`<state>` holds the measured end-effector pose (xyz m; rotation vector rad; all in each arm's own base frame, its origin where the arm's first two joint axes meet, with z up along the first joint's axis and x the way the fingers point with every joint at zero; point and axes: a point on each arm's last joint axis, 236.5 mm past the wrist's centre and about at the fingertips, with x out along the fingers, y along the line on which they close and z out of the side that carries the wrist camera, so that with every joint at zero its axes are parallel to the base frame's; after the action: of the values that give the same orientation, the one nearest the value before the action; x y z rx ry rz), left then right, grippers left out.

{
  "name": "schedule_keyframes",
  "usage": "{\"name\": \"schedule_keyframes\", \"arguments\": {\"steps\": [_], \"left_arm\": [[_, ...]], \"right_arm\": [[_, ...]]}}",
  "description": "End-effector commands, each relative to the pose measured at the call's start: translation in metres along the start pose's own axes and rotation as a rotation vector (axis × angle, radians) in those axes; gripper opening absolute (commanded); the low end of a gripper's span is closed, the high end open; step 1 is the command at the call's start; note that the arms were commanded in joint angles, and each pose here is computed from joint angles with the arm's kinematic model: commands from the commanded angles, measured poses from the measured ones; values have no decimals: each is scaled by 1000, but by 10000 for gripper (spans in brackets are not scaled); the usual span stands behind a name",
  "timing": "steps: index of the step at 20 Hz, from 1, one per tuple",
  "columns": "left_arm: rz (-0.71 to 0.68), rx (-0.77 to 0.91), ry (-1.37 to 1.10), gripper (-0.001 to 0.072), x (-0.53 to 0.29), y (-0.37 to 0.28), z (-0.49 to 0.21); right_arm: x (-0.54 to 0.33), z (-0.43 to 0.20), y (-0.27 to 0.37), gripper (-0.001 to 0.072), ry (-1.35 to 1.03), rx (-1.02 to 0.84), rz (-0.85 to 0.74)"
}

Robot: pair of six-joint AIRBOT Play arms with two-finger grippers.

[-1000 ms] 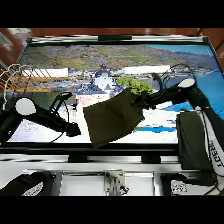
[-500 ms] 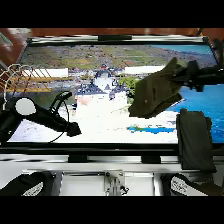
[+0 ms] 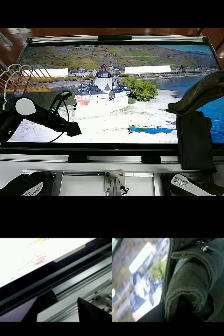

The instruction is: Fold the shirts.

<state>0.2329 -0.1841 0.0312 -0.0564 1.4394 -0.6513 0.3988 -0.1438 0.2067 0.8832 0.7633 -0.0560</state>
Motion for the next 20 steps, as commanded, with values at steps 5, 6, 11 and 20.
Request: {"name": "schedule_keyframes", "arguments": {"steps": [5, 6, 11, 20], "left_arm": [[1, -15, -2, 571, -1, 0, 0], [1, -15, -2, 570, -1, 0, 0], [-11, -15, 18, 459, -1, -3, -5], [-5, -15, -17, 436, -1, -2, 4]], "right_arm": [[-35, 11, -34, 88, -35, 74, -112], [-41, -1, -39, 88, 12, 72, -145], [-98, -65, -108, 88, 186, 178, -569], [-112, -150, -150, 88, 289, 402, -758]]}}
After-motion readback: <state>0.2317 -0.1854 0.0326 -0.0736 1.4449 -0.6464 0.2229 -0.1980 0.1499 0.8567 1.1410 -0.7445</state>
